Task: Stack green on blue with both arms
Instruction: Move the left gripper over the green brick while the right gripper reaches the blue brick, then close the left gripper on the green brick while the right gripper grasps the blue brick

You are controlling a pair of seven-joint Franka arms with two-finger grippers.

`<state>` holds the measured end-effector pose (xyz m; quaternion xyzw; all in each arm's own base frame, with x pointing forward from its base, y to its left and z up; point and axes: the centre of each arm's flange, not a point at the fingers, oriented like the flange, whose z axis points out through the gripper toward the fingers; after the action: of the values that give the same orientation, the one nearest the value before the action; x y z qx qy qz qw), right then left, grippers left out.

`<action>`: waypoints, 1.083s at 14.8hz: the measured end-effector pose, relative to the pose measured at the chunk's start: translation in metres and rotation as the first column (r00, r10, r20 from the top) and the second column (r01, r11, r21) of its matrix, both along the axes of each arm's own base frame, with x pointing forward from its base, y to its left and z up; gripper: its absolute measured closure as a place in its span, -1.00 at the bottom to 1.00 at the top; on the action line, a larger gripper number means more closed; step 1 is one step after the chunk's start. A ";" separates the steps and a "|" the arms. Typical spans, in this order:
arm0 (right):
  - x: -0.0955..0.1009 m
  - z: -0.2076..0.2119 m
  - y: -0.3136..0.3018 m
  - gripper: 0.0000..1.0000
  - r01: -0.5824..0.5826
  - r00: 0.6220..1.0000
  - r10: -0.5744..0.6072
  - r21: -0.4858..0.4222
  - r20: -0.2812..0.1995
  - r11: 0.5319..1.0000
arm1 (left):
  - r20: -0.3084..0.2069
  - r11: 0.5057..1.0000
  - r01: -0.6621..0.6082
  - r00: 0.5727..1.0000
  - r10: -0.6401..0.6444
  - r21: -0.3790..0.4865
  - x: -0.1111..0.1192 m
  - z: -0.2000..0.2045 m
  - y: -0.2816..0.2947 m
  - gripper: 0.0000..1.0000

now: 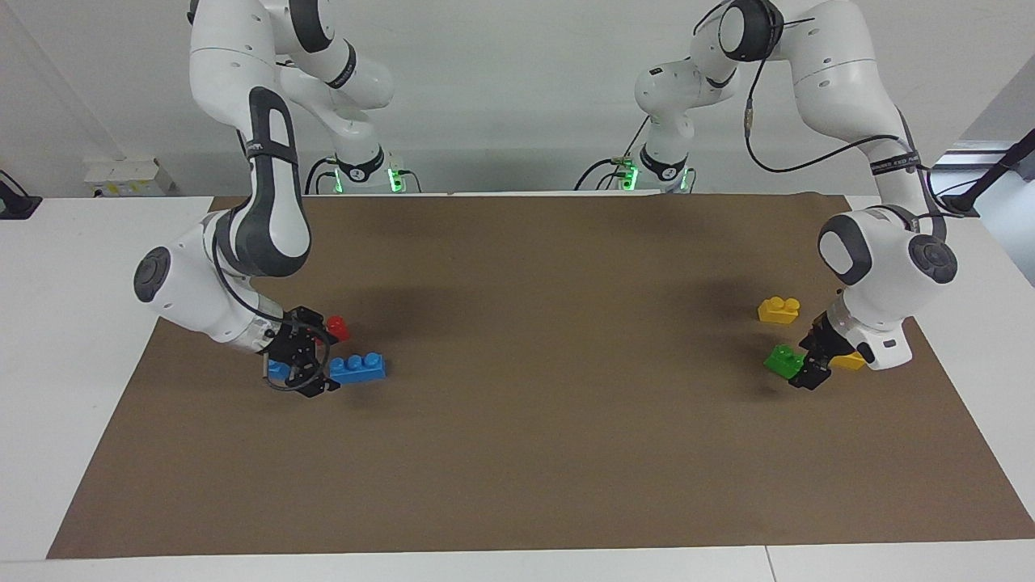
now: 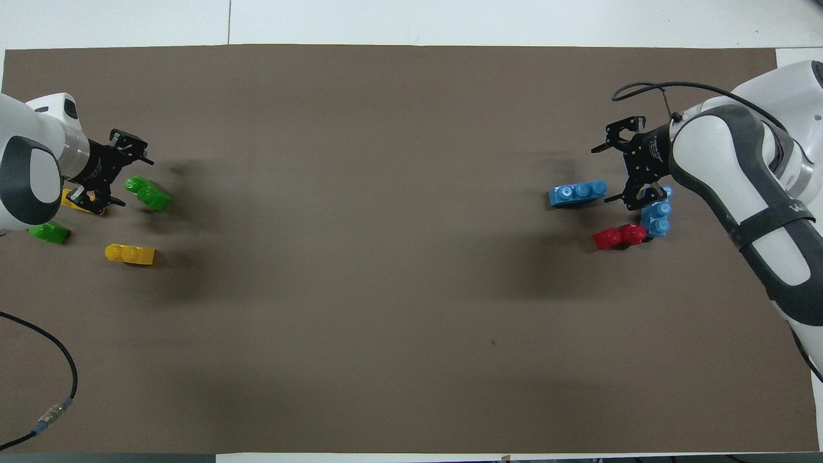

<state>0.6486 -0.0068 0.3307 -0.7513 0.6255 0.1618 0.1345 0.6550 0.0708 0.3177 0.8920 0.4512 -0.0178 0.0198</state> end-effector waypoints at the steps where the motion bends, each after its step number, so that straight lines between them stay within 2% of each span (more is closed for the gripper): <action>1: -0.003 -0.006 -0.001 -1.00 0.000 1.000 0.000 0.003 -0.002 1.000 | -0.001 1.000 0.000 1.000 0.000 0.000 -0.003 -0.006 -0.001 -1.00; 6: -0.009 -0.022 -0.005 -1.00 0.021 1.000 -0.021 0.008 0.000 1.000 | -0.002 1.000 -0.001 1.000 0.001 0.000 -0.006 -0.014 -0.001 -1.00; 10: -0.013 -0.035 -0.015 -0.96 0.033 0.999 -0.033 -0.004 0.030 0.999 | -0.002 1.000 -0.002 1.000 0.002 0.000 -0.006 -0.014 -0.001 -1.00; 16: -0.016 -0.041 -0.015 -0.98 0.055 0.998 -0.056 0.012 0.039 0.998 | 0.004 1.000 -0.002 1.000 0.002 0.001 -0.006 -0.013 -0.001 -1.00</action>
<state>0.6325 -0.0222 0.2896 -0.7360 0.6424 0.1467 0.1552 0.6492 0.0699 0.3042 0.8915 0.4522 -0.0159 0.0202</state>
